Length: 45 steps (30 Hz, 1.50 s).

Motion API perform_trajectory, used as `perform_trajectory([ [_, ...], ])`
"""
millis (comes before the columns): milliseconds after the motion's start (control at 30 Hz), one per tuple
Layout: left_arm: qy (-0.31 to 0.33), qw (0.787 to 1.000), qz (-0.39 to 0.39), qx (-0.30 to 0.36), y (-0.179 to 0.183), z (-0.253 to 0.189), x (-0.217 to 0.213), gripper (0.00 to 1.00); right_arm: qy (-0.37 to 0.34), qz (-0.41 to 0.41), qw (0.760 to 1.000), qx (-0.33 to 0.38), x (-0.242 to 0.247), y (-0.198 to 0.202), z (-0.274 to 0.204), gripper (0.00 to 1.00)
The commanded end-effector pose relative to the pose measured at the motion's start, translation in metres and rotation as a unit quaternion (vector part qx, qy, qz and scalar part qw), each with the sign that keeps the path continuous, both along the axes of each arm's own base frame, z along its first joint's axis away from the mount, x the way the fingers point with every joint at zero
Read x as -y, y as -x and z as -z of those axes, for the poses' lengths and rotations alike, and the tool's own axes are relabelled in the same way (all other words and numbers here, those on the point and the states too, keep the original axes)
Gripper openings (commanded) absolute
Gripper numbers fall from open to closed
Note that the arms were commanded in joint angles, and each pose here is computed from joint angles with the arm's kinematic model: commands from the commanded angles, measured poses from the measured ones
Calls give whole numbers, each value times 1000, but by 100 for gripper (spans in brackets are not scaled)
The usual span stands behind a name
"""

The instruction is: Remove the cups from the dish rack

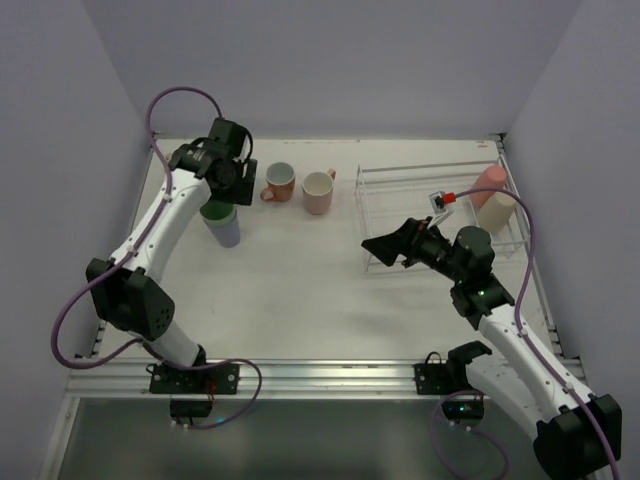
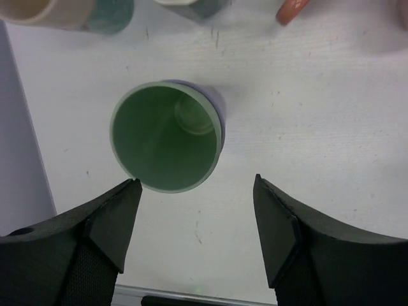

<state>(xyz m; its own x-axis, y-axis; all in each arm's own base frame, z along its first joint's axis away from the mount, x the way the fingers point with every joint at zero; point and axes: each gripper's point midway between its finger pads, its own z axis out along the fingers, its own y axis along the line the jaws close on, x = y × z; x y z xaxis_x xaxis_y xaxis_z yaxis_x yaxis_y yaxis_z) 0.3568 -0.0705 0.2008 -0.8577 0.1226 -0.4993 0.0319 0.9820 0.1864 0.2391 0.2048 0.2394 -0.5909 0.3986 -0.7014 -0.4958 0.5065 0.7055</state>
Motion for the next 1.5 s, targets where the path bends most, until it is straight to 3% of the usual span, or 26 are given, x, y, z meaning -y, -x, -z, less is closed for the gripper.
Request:
perform_trajectory([
  [0,46,987,-3,154,-16,-88,5,79,9,17,999,31,4,-6,-17,99],
  [100,85,968,44,231,-2,-130,28,84,32,52,997,44,15,-14,-16,99],
  [167,100,960,84,249,13,-134,55,88,47,73,995,50,22,-17,-13,99],
  [233,168,930,137,297,32,-160,87,89,60,119,989,61,36,-25,-12,99],
  [267,187,927,158,285,40,-143,97,89,64,136,986,66,42,-27,-13,99],
  [300,231,898,171,334,50,-170,102,90,70,169,980,73,52,-33,-15,99],
  [333,266,879,206,337,62,-171,115,91,81,187,976,77,59,-36,-12,99],
  [367,279,877,222,323,70,-147,121,93,90,208,971,77,66,-39,-10,99],
  [400,317,839,250,366,86,-173,126,94,101,247,961,74,79,-47,-8,98],
  [467,332,830,265,361,98,-152,128,98,123,284,949,65,94,-55,-1,97],
  [533,353,802,290,385,116,-161,129,100,153,337,928,53,114,-68,2,95],
  [667,363,794,307,378,132,-132,128,100,223,417,881,5,160,-86,10,95],
  [767,366,786,316,385,140,-123,126,100,228,467,854,-13,196,-100,0,92],
  [933,347,788,329,388,147,-120,121,100,248,551,796,-35,253,-118,-12,86],
  [1033,365,774,339,392,157,-127,122,100,297,580,756,-61,278,-129,-3,83],
  [1133,353,779,318,409,157,-133,113,100,334,604,720,-78,303,-139,-1,80],
  [1200,337,789,300,416,156,-132,106,100,352,605,710,-86,312,-146,1,78],
  [1400,331,794,295,416,158,-130,107,100,370,607,691,-134,327,-149,25,76],
  [1467,329,796,289,418,158,-130,104,100,370,601,694,-142,328,-150,33,76],
])
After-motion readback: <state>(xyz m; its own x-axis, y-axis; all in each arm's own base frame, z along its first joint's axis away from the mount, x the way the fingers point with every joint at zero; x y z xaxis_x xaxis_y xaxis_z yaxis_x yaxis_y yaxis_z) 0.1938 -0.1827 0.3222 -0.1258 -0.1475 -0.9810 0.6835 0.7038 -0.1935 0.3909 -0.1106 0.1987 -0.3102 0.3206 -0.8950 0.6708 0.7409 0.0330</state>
